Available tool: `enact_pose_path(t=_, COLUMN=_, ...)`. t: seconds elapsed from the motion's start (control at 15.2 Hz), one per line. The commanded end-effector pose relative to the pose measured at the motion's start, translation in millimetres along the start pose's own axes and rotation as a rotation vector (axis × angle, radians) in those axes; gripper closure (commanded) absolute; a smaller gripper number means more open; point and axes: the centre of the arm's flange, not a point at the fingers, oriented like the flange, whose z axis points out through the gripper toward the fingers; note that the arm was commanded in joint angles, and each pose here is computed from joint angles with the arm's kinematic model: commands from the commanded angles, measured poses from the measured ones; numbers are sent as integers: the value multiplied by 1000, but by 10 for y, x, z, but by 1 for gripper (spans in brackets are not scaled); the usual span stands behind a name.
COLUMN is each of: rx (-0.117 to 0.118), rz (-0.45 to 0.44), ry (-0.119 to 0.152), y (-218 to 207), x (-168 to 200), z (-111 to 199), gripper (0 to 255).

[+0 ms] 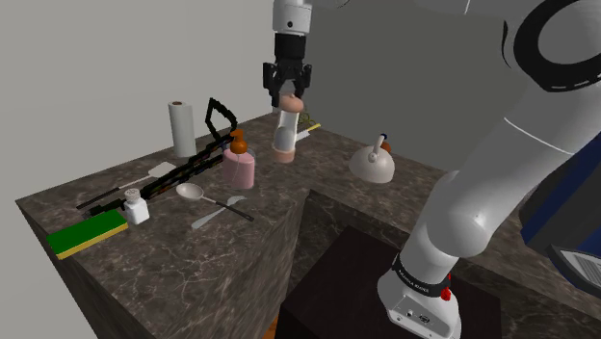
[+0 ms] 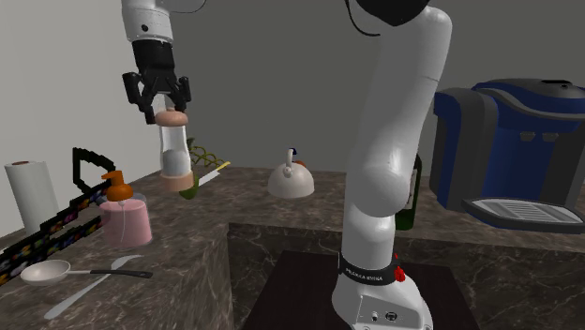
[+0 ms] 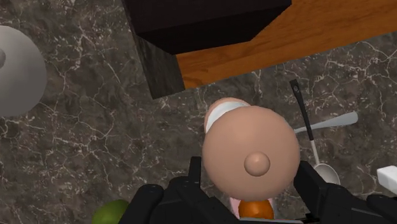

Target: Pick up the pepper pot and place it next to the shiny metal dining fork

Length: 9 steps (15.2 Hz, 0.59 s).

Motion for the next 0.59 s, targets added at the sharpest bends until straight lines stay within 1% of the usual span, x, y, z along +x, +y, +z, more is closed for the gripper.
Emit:
enact_pose_path(t=0.0, rx=1, rz=1, ry=0, y=-233, x=93, z=48, gripper=255)
enact_pose_path(t=0.53, rx=1, rz=1, ry=0, y=-1213, x=415, z=273, gripper=255)
